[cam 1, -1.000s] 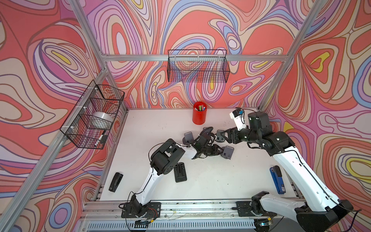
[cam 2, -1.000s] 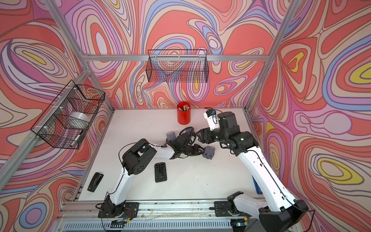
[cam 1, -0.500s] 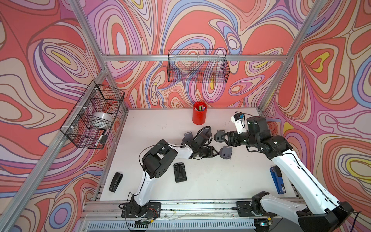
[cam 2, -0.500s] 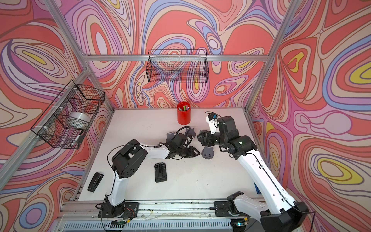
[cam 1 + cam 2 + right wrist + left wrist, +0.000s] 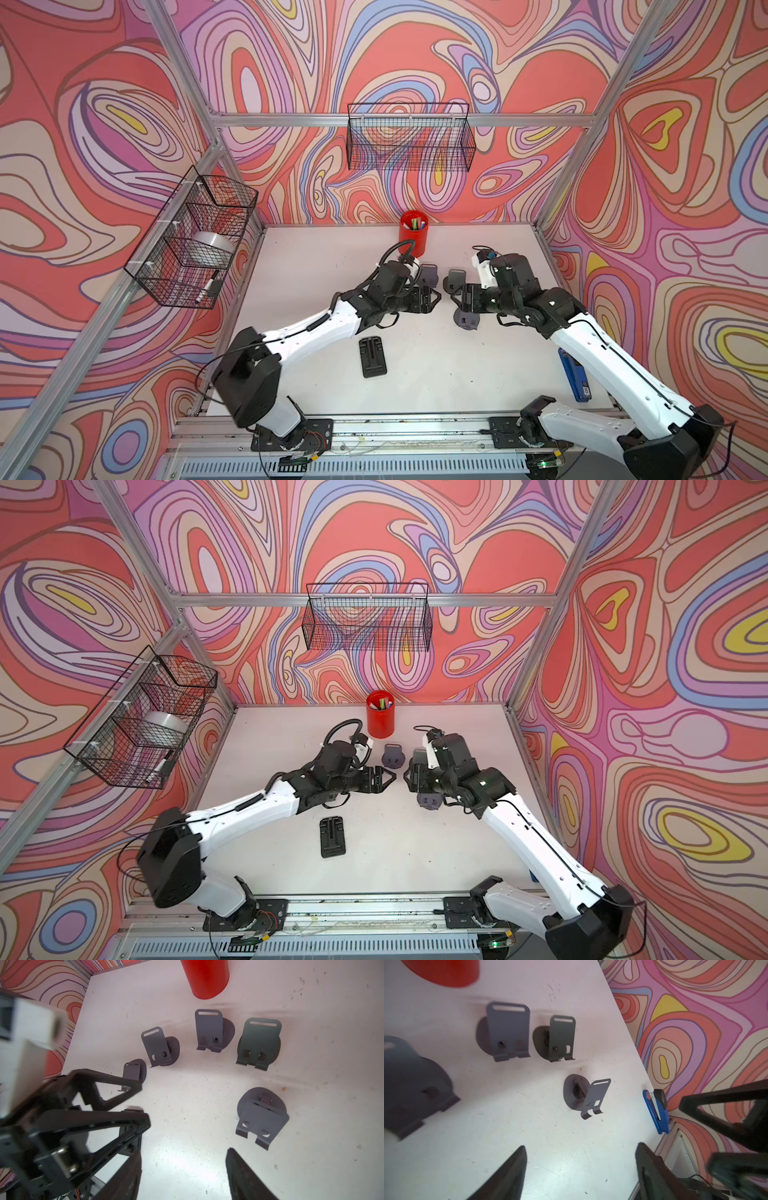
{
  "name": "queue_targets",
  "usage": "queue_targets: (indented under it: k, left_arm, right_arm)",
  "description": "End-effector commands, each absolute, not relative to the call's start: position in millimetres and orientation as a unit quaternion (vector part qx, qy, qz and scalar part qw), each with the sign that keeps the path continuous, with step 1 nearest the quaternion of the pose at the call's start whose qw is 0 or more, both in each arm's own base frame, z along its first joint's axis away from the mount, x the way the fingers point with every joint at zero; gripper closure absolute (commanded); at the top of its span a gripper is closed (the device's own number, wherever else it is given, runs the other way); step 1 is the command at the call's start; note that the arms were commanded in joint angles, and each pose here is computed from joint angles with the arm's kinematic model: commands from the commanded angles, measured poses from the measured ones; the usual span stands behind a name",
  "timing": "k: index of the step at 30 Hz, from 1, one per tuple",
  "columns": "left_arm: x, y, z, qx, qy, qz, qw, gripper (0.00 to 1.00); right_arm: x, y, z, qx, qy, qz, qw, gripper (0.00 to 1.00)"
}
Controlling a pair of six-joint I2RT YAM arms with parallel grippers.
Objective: Open the phone stand
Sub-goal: Place the phone stand at the center of the board, then pick up the phone stand at the center of the board.
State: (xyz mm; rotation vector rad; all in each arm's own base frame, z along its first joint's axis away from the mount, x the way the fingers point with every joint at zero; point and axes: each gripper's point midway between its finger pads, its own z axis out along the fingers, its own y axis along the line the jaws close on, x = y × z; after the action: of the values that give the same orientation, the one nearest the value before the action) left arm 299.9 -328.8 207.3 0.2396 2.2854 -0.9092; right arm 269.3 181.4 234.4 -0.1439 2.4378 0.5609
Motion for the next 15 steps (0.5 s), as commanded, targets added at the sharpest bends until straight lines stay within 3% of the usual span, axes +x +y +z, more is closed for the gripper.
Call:
queue_targets:
  k: [1, 7, 15]
  left_arm:
    - [298.6, -268.7, 197.3, 0.062, 0.897, -0.238, 0.368, 0.04]
    - [281.2, -191.1, 203.6, 0.015, 0.908, -0.16, 0.388, 0.0]
    - [261.8, -111.2, 214.2, -0.071, 0.903, -0.136, 0.402, 0.0]
  right_arm:
    - [269.0, 197.7, 217.6, 0.002, 0.933, 0.192, 0.304, 0.32]
    - [267.3, 256.2, 184.8, 0.017, 0.941, 0.185, 0.282, 0.3]
    - [278.6, 332.3, 151.6, -0.008, 0.953, 0.17, 0.252, 0.28]
